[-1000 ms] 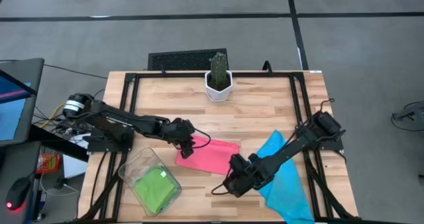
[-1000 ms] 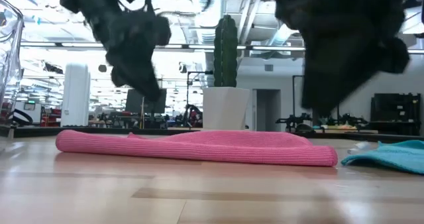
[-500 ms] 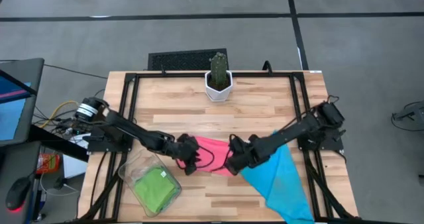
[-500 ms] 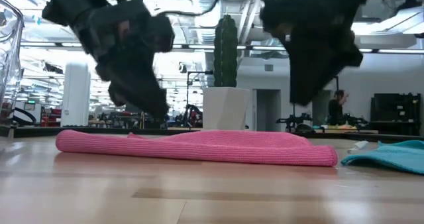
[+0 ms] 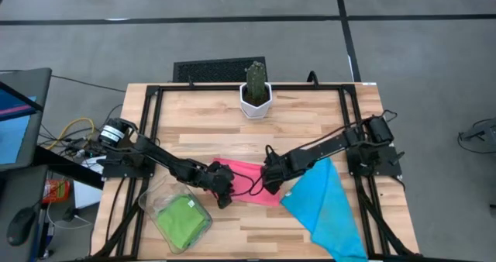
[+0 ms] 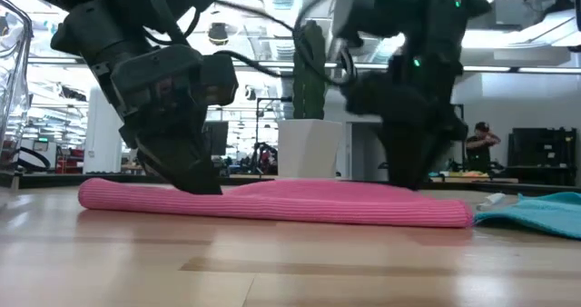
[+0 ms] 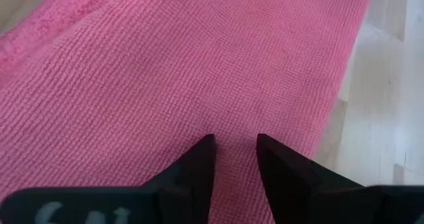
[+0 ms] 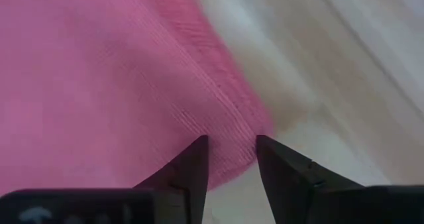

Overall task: Fold microfiber towels
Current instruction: Fold the pink microfiber cloth

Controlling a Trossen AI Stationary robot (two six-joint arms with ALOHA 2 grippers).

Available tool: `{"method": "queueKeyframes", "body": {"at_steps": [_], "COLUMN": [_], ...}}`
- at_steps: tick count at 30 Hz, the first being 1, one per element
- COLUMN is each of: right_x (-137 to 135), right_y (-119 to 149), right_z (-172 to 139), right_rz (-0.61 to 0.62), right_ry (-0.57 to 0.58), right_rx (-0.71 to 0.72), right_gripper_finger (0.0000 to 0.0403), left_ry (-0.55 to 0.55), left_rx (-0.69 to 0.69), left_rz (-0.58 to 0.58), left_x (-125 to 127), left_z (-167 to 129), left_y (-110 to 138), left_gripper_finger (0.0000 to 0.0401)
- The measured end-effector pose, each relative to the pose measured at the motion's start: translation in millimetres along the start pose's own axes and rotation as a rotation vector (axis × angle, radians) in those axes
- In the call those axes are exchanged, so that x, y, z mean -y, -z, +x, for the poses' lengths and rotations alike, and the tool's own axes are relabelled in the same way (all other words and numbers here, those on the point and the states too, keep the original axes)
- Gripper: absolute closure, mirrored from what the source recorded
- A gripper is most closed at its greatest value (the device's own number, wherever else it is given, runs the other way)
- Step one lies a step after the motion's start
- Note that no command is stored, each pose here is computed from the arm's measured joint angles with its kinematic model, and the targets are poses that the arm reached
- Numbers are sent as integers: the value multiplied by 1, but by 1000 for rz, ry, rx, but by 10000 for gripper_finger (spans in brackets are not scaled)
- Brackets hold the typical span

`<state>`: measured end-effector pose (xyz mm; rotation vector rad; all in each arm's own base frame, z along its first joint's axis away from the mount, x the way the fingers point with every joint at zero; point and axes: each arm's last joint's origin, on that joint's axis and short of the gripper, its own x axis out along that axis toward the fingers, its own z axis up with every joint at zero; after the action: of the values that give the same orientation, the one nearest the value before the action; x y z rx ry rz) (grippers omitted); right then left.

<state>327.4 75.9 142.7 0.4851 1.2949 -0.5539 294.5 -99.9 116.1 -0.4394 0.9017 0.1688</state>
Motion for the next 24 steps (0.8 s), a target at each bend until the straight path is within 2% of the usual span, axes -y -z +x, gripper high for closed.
{"method": "queueKeyframes", "body": {"at_steps": [6,13,19,24], "right_x": [14,25,15,-24], "right_y": [-6,-16,-5,22], "right_z": [4,-14,-54,-76], "right_rz": [24,55,44,20], "right_ry": [50,24,-102,-267], "right_rx": [-26,4,112,293], "right_gripper_finger": [257,260,255,259], "left_ry": [-5,-2,71,141], "left_rx": [-4,-6,-18,105], "left_rz": [6,-2,-30,-46], "left_x": [-1,-1,3,8], "left_z": [0,0,-12,-38], "left_y": [1,1,-7,-32], "left_gripper_finger": [292,292,292,292]}}
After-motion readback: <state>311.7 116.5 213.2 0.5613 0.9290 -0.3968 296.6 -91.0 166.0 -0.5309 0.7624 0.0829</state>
